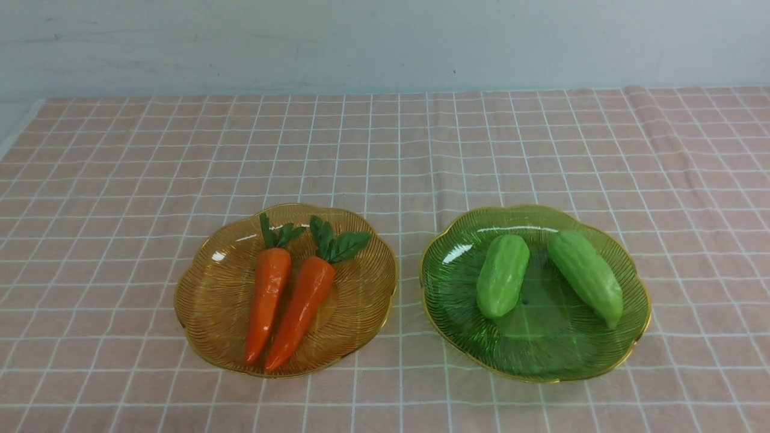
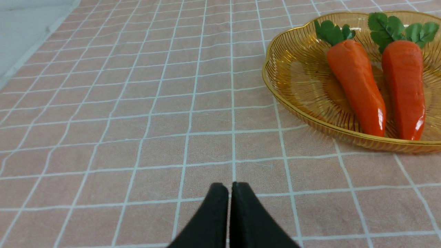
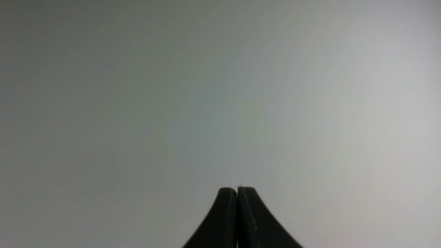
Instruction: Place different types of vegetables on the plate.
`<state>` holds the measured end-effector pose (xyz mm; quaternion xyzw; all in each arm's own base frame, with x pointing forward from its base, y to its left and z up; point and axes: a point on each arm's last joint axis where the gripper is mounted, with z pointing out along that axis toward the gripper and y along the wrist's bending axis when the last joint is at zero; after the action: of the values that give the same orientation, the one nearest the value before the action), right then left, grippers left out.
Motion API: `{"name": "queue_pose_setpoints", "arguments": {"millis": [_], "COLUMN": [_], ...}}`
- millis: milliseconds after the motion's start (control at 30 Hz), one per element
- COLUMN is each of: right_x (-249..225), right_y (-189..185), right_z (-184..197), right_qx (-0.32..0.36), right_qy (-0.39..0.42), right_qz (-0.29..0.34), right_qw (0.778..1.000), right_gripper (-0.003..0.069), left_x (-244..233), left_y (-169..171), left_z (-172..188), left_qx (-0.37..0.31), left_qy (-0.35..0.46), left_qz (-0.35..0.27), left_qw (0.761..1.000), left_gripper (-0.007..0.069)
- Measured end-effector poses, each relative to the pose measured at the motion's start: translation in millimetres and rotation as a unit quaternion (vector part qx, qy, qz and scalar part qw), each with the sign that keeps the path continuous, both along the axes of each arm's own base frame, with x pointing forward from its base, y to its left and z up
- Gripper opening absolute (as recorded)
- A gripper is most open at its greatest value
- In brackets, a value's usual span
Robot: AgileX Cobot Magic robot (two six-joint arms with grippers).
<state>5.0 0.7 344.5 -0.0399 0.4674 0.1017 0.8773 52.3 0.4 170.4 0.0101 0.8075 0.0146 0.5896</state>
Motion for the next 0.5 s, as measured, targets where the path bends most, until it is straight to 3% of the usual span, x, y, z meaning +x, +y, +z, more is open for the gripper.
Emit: {"name": "queue_pose_setpoints", "arguments": {"millis": [267,500], "right_x": [3,25], "right_y": [1,2], "right_z": [-5,-48], "right_qx": [-0.026,-0.075], "right_qy": [0.016,0.150], "right_qz": [-0.014,-0.067], "right_qw": [0.999,0.984], "right_gripper": [-0.0016,-0.0016], "left_x": [0,0], "left_y": [0,0], "left_z": [0,0], "left_qx": [0.000,0.000], "left_qy": [0.000,0.000], "left_qz": [0.000,0.000], "left_qw": [1.000,1.000], "left_gripper": [-0.0003,-0.0003]}}
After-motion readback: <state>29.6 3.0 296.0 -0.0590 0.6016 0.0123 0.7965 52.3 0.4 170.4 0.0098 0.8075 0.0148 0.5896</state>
